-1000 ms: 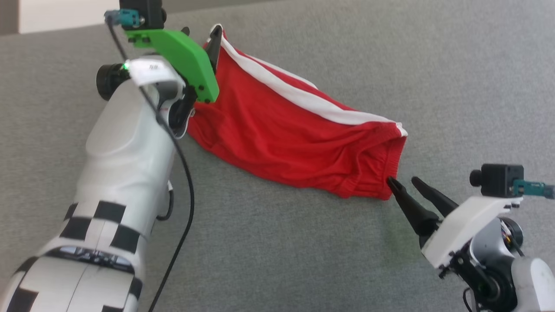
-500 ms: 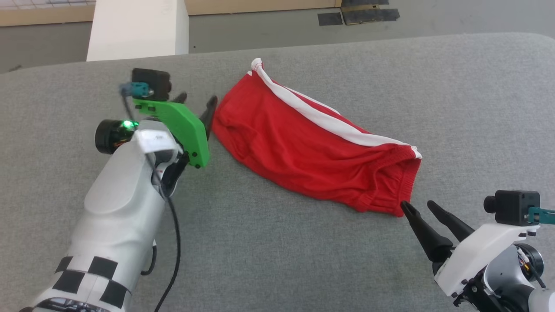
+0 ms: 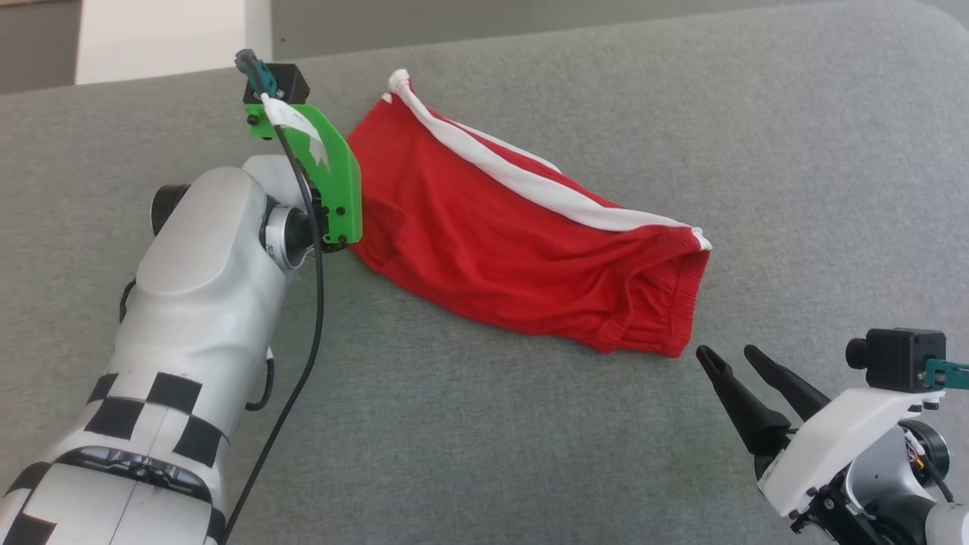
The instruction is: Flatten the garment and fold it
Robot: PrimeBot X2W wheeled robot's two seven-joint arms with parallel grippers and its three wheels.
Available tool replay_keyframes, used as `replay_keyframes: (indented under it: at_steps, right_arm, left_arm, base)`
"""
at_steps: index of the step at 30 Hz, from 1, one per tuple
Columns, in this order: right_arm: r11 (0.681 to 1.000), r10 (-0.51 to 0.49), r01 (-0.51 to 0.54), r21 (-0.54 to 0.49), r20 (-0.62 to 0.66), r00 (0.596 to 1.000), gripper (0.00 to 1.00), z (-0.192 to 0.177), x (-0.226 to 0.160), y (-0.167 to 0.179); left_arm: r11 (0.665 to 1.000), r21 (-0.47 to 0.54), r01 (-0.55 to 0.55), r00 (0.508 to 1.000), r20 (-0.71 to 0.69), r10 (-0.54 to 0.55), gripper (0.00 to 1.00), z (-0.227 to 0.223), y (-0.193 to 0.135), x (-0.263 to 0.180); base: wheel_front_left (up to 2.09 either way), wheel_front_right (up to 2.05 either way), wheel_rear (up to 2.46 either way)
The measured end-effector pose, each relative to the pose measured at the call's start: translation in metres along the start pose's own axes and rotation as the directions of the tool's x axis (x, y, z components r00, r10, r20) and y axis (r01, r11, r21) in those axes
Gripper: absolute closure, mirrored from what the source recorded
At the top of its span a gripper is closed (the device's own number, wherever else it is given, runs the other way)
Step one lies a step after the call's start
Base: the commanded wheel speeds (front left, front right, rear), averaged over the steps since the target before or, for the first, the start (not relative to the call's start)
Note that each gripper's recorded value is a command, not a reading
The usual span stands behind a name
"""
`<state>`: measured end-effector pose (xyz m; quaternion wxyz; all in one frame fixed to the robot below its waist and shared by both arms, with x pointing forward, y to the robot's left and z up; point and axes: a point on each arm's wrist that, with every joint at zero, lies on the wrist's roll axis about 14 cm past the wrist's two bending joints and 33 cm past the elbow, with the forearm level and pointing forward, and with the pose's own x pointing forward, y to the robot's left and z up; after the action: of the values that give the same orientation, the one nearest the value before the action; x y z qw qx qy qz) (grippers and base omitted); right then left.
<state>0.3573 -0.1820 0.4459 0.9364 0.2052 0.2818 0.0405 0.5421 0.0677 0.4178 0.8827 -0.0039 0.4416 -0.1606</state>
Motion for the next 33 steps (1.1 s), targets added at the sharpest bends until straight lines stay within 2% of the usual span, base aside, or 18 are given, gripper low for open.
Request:
replay_keyframes:
  at_steps: [5, 10, 11, 12, 13, 19, 23, 28, 33]
  right_arm:
    - [0.999, -0.028, 0.028, 0.017, -0.008, 1.0, 0.0, -0.004, 0.003, -0.009]
    - [0.999, -0.047, 0.047, 0.024, -0.016, 0.999, 0.0, -0.007, 0.006, -0.015]
    - [0.999, -0.047, 0.048, 0.024, -0.02, 0.999, 0.0, -0.008, 0.007, -0.016]
    - [0.999, -0.045, 0.046, 0.024, -0.023, 0.999, 0.0, -0.008, 0.008, -0.015]
    - [0.999, -0.043, 0.044, 0.024, -0.025, 0.999, 0.0, -0.009, 0.009, -0.015]
    - [1.0, -0.015, 0.015, 0.008, -0.015, 1.0, 0.0, -0.003, 0.014, -0.006]
    - [0.999, -0.015, 0.014, -0.043, -0.029, 0.999, 0.0, -0.003, 0.014, -0.001]
    - [0.984, -0.063, 0.045, -0.17, -0.103, 0.993, 0.0, -0.009, 0.014, -0.002]
    - [0.956, -0.114, 0.061, -0.288, -0.172, 0.978, 0.0, -0.017, 0.02, 0.001]
  left_arm:
    - [0.999, 0.02, -0.031, 0.991, -0.128, 0.033, 0.0, -0.025, 0.003, 0.022]
    - [0.999, 0.02, -0.039, 0.985, -0.165, 0.042, 0.02, -0.029, 0.005, 0.032]
    - [0.999, 0.019, -0.035, 0.986, -0.162, 0.038, 0.56, -0.029, 0.004, 0.033]
    - [1.0, 0.011, -0.028, 0.987, -0.155, 0.029, 0.91, -0.027, 0.003, 0.033]
    - [1.0, 0.003, -0.022, 0.989, -0.146, 0.023, 1.0, -0.025, 0.003, 0.033]
    - [0.998, -0.039, 0.04, 0.994, -0.1, -0.044, 1.0, -0.021, -0.005, 0.027]
    - [0.996, -0.053, 0.072, 0.994, -0.073, -0.076, 1.0, -0.02, -0.01, 0.021]
    - [0.989, -0.077, 0.124, 0.992, -0.008, -0.125, 1.0, -0.009, -0.014, 0.013]
    - [0.989, -0.078, 0.129, 0.992, 0.01, -0.129, 1.0, -0.006, -0.011, 0.013]
  base:
    - [0.0, 0.0, 0.0]
    - [0.0, 0.0, 0.0]
    - [0.0, 0.0, 0.0]
    - [0.0, 0.0, 0.0]
    - [0.0, 0.0, 0.0]
    - [0.0, 0.0, 0.0]
    - [0.0, 0.0, 0.0]
    - [0.0, 0.0, 0.0]
    - [0.0, 0.0, 0.0]
